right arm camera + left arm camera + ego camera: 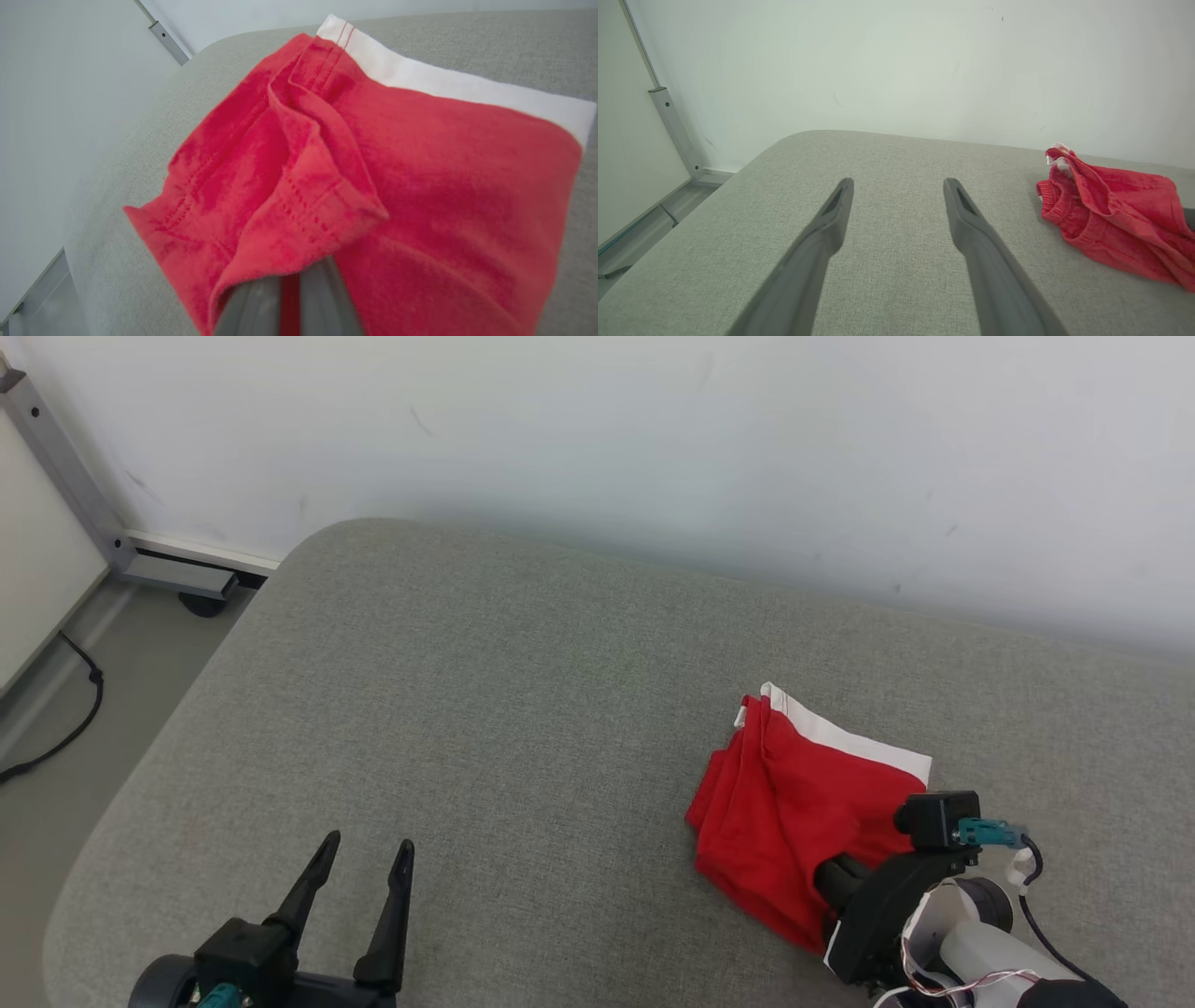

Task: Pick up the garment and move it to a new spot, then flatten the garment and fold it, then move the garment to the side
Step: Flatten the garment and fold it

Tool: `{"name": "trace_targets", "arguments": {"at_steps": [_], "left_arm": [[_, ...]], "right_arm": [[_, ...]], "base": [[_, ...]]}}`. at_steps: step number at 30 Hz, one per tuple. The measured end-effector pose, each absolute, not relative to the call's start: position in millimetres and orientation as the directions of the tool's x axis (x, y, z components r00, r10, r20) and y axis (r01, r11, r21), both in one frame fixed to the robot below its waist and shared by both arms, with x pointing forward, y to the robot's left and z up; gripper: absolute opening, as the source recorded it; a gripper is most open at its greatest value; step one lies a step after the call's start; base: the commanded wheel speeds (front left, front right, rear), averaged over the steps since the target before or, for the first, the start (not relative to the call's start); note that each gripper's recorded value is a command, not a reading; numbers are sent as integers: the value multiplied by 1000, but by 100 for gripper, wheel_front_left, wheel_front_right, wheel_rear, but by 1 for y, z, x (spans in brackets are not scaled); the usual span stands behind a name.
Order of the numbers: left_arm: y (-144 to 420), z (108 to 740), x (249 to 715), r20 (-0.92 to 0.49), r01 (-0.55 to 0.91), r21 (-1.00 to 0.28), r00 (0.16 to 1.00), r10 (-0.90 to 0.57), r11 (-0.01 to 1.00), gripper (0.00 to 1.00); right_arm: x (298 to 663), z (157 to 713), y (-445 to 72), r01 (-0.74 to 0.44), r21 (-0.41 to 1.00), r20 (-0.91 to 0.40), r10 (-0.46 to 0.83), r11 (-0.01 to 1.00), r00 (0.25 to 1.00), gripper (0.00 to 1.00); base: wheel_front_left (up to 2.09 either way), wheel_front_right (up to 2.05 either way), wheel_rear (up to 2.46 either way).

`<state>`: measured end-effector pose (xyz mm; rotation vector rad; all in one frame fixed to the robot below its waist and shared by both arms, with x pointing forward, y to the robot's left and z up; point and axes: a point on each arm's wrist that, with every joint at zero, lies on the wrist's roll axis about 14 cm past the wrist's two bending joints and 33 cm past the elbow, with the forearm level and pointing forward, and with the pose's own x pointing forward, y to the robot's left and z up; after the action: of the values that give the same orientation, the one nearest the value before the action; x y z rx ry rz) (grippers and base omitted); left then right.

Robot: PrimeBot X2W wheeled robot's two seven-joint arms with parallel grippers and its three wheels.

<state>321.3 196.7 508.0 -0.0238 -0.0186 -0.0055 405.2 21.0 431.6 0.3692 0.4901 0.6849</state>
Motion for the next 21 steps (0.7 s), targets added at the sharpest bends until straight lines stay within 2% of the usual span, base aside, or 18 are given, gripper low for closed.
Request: {"name": "trace_targets", "arguments": {"at_steps": [10, 21], "left_arm": [[202, 508, 315, 15, -11, -24, 1000, 12, 1000, 100], [206, 506, 313, 11, -27, -23, 1000, 27, 999, 100]], "right_arm": [[395, 439, 49, -556, 502, -269, 731, 662, 627, 0], [380, 430, 72, -584, 519, -290, 771, 624, 566, 0]], "base": [[0, 0, 0], [0, 0, 0]]}}
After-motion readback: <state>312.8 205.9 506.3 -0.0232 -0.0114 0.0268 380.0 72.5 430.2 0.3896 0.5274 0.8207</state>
